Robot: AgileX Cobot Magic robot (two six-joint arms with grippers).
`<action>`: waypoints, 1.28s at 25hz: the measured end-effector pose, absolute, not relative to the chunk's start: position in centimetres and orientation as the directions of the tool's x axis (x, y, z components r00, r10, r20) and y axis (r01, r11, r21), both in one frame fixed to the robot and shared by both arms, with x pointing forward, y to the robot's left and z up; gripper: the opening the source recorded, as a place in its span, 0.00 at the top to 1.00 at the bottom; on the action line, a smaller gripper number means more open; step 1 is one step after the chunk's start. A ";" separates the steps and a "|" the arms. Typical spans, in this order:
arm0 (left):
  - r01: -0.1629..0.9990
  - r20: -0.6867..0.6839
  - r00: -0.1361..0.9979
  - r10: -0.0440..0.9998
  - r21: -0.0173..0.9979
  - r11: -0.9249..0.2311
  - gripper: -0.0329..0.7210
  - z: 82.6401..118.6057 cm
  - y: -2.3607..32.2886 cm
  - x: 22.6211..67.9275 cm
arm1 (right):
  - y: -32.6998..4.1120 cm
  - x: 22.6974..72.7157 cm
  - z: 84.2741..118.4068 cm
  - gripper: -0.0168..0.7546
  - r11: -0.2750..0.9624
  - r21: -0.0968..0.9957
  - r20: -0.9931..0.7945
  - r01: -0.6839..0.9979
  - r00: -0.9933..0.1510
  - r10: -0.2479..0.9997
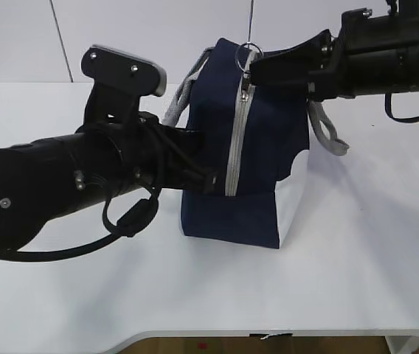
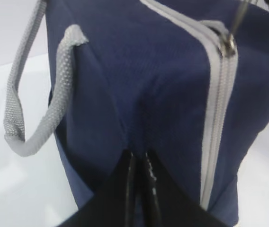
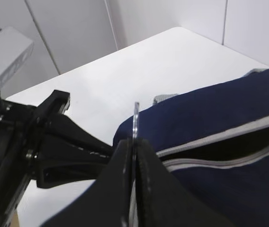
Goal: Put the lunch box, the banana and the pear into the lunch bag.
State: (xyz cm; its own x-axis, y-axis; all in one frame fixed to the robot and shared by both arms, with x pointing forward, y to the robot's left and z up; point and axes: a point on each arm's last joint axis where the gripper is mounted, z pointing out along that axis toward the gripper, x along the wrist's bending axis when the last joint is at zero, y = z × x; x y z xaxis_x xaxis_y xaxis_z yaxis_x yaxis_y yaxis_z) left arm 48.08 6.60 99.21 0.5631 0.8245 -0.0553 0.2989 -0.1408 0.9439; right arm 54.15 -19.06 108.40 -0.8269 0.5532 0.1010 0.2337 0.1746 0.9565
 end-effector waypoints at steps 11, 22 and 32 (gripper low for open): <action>0.317 -0.056 0.570 0.820 0.936 -0.156 0.96 99.0 6.6 48.0 | -19.5 54.8 108.6 0.97 0.126 0.959 0.123 0.254 -0.772 0.623; 0.330 -0.064 0.578 0.813 0.930 -0.162 0.96 99.3 6.6 47.8 | -19.7 55.6 108.3 0.97 0.061 0.956 0.173 0.286 -0.720 0.672; 0.358 -0.075 0.592 0.802 0.917 -0.178 0.96 99.7 6.7 47.3 | -19.8 57.0 107.9 0.97 -0.004 0.950 0.225 0.314 -0.674 0.703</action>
State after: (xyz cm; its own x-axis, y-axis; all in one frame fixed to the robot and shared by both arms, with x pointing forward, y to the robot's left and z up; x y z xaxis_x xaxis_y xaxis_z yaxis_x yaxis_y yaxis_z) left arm 47.32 6.74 99.68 0.5924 0.8021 -0.0752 0.3579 -0.1784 0.9166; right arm 57.05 -19.77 107.91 -0.6740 0.7035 0.2255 0.3137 -0.0038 0.9495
